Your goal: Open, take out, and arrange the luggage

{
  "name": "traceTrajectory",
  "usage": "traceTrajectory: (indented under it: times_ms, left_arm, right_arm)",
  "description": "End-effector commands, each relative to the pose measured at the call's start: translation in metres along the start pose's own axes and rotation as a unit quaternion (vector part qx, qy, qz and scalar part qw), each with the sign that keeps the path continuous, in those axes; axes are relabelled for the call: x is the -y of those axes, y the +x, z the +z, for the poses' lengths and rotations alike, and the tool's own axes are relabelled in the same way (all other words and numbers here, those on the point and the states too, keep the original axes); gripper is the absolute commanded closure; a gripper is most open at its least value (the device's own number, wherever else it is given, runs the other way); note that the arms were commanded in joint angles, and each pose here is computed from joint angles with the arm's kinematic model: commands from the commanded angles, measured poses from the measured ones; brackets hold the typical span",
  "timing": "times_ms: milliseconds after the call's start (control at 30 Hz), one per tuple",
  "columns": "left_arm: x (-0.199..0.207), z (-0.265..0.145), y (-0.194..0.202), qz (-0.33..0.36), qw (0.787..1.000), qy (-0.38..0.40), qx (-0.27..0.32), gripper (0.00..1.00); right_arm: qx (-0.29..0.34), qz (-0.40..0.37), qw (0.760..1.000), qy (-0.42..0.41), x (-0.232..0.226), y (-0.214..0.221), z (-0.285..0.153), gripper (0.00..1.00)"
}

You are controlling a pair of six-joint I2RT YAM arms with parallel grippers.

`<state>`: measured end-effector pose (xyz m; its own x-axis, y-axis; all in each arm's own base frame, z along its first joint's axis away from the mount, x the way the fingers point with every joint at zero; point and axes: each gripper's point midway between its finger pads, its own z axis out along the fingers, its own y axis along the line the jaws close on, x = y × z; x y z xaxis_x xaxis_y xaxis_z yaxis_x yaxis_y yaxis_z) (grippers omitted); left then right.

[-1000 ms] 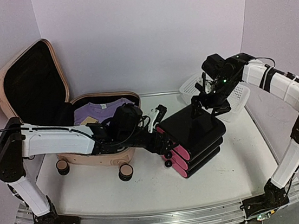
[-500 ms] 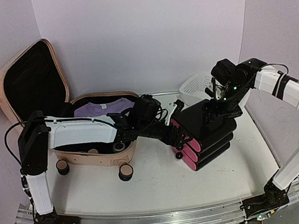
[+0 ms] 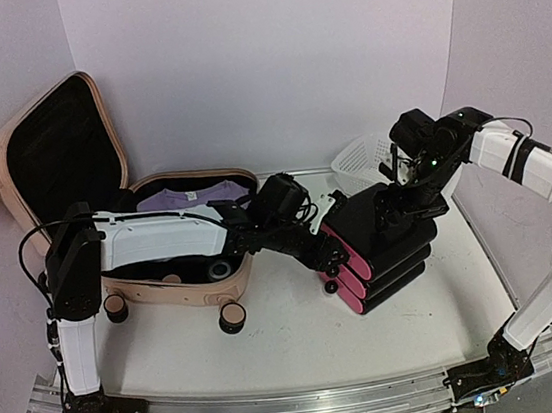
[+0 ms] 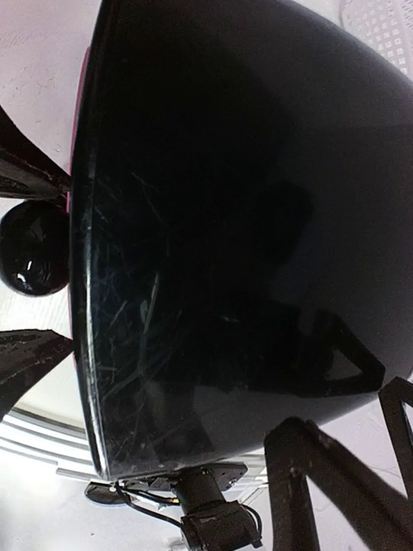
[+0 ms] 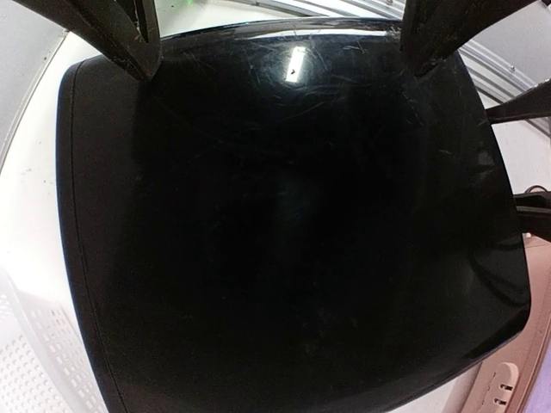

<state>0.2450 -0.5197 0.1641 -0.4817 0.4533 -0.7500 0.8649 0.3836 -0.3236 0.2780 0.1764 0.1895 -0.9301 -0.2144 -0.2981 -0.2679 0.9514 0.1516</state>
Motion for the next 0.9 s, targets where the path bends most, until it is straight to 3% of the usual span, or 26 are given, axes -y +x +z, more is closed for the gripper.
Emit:
traceTrajectory:
  times_ms: [0,167,400,867]
  left_arm:
    - [0.004,0.000,-0.026,0.018,1.000,0.002,0.026,0.54]
    - [0.003,-0.011,-0.028,0.022,0.999,-0.011,0.028,0.68]
    - [0.002,-0.038,0.001,0.001,1.000,-0.025,0.008,0.76]
    - [0.012,-0.060,0.040,-0.032,0.999,-0.002,-0.027,0.71]
  right_arm:
    - [0.022,0.004,1.000,-0.015,-0.011,-0.011,-0.009,0.02]
    - [0.019,0.004,1.000,-0.006,-0.008,-0.009,-0.004,0.02]
    - [0.006,0.005,1.000,0.027,0.004,-0.004,0.008,0.02]
    - [-0.004,0.005,1.000,0.025,0.004,0.000,0.013,0.02]
